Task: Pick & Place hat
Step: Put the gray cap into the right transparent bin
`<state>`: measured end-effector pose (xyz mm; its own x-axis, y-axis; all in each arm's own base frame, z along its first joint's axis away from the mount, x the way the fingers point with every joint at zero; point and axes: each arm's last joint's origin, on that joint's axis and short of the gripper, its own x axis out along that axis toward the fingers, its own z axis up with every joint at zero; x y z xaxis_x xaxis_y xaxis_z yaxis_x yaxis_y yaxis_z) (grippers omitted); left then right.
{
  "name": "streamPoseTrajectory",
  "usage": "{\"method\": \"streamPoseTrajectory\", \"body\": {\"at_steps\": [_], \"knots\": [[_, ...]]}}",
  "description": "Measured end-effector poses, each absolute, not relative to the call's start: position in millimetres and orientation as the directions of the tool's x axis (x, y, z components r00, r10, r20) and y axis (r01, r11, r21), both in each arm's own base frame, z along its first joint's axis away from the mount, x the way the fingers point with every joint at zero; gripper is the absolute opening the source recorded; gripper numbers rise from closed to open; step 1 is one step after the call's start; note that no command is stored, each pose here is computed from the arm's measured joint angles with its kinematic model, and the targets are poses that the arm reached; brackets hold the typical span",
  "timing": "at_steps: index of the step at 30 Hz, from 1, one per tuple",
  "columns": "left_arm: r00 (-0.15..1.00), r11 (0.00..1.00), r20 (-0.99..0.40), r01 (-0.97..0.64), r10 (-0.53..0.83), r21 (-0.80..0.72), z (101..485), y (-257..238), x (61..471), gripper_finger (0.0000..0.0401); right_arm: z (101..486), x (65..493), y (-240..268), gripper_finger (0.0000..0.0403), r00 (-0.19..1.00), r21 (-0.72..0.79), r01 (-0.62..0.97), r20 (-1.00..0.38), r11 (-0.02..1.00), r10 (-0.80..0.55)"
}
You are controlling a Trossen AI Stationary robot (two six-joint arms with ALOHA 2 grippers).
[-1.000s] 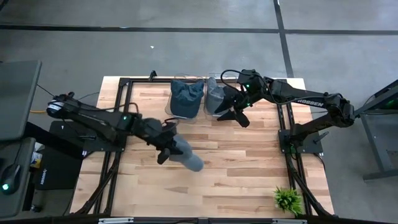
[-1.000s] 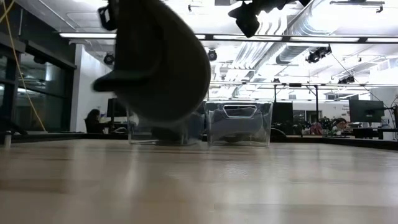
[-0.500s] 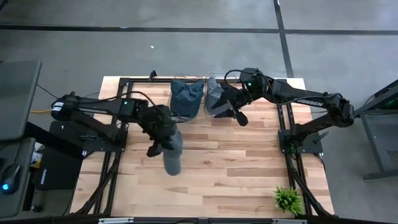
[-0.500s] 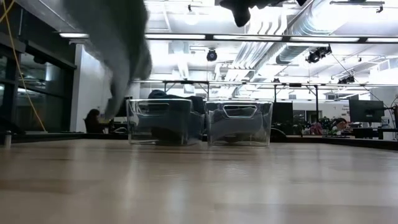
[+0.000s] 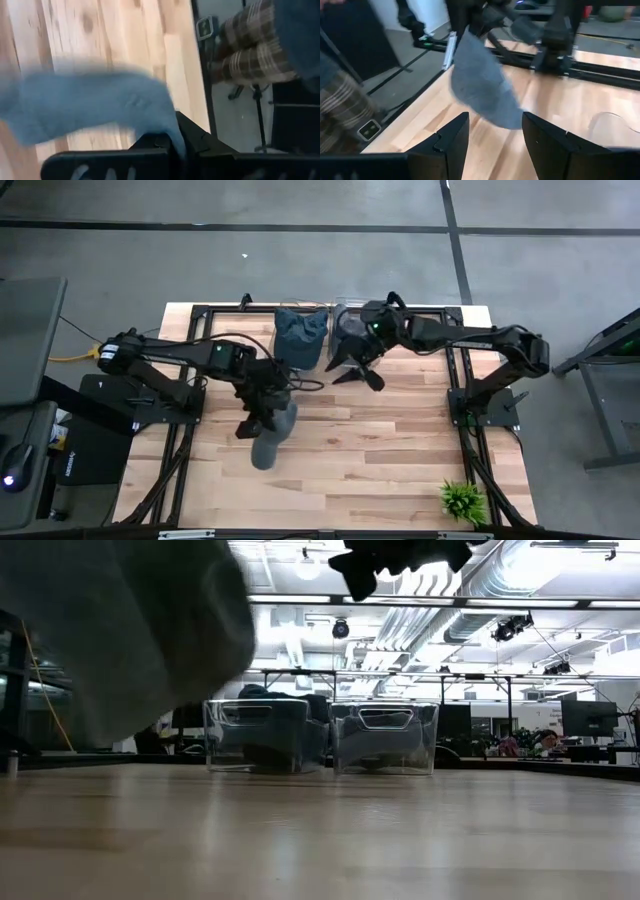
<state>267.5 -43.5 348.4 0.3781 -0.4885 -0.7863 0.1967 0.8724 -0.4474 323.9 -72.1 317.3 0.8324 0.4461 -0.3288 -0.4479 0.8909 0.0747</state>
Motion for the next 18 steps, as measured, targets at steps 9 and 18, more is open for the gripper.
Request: {"method": "streamPoseTrajectory", "body": {"at_steps": [9,18], "knots": [[0.400,0.870,-0.774,0.181,-0.491,-0.459,352,-44,269,0.0000,290,352,-55,0.0179,0.779,0.064,-0.548,-0.324,0.834,0.537],[0.401,0.871,-0.775,0.180,-0.489,-0.456,352,-43,269,0.0000,275,376,-51,0.0179,0.793,0.050,-0.561,-0.254,0.826,0.554]]}}
